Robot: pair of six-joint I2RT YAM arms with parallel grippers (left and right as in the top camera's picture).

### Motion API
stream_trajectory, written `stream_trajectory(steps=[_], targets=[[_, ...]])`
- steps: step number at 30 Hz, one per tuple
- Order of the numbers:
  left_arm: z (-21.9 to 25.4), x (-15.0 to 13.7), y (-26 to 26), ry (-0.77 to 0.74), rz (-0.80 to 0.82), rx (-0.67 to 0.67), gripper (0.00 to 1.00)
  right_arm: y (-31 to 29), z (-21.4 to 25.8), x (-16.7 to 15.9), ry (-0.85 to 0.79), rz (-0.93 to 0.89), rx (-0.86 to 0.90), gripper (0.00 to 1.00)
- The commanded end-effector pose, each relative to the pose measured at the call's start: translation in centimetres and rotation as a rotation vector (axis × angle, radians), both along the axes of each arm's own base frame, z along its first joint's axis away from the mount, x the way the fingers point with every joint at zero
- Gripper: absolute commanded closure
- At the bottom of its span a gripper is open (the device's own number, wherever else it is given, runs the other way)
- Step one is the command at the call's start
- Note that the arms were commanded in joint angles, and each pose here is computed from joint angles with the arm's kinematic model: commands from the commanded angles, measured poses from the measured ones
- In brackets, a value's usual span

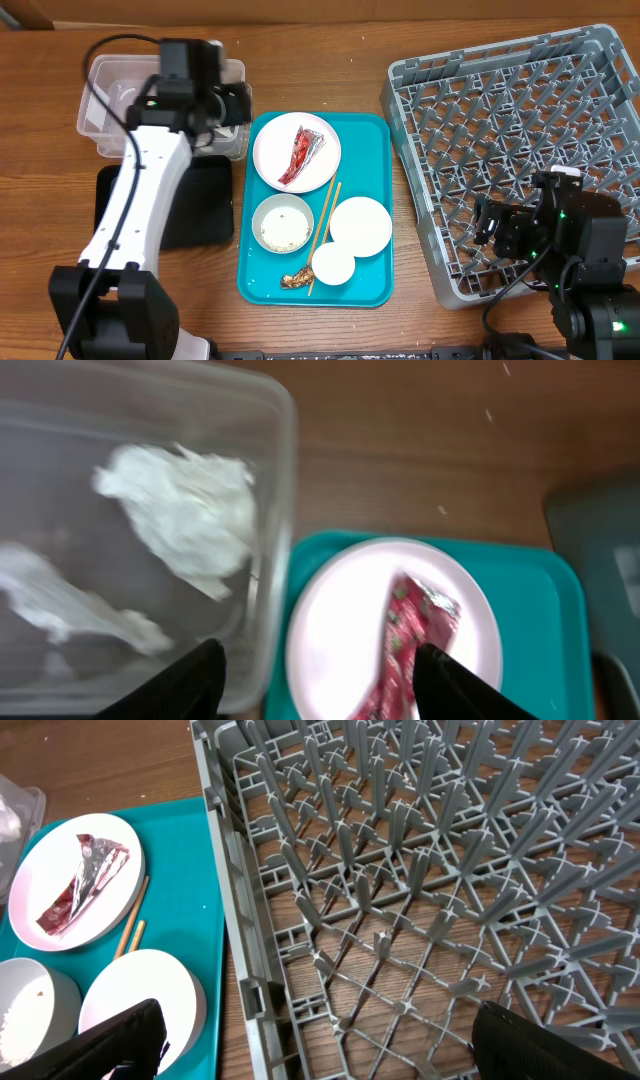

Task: Sort waste into correct bins and load items into the dishwasher
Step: 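Carry the tissue with the left gripper into the clear plastic container, then grasp the red snack wrapper on the plate with the left gripper, then drop the red wrapper into the clear container with the left gripper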

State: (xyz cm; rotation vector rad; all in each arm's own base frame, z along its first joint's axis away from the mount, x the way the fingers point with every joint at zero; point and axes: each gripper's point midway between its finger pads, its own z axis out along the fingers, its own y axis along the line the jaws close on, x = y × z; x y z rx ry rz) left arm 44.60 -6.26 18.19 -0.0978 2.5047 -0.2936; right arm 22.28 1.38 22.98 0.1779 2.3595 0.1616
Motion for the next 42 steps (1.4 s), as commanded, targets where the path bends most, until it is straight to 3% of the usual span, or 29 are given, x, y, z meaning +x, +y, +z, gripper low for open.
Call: stream_trajectory(steps=[1,10,17,21,22,24,33,39,42], targets=[[-1.4,-1.5,-4.7,0.071,-0.118,-0.047,0.38,-0.1,1.4,0.1,-0.039,0.002,-0.008,0.00],[-8.3,-4.3,-10.3,0.257,-0.257,0.027,0.36,-0.1,1.3,0.1,-0.039,0.002,-0.008,0.00],[-14.3,-6.1,-10.4,0.426,-0.267,0.100,0.38,-0.1,1.3,0.0,-0.036,0.002,-0.008,0.00],[-16.4,-6.6,-9.5,0.482,-0.249,0.150,0.48,-0.1,1.3,0.0,-0.036,0.002,-0.008,0.00],[-16.4,-6.7,-9.5,0.484,-0.250,0.151,0.67,-0.1,1.3,0.0,-0.034,0.002,-0.008,0.00],[-16.0,-6.4,-9.5,0.471,-0.249,0.148,0.96,-0.1,1.2,0.0,-0.032,0.002,-0.008,0.00],[-8.9,-2.7,-7.5,0.313,-0.175,0.124,0.96,-0.1,1.1,-0.2,-0.023,0.002,-0.009,0.00],[-1.0,0.7,-2.5,0.121,-0.049,0.079,0.96,-0.1,1.1,-0.2,-0.023,0.002,-0.009,0.00],[0.7,1.7,0.6,0.074,0.023,0.069,0.96,-0.1,1.1,-0.2,-0.022,0.002,-0.009,0.00]])
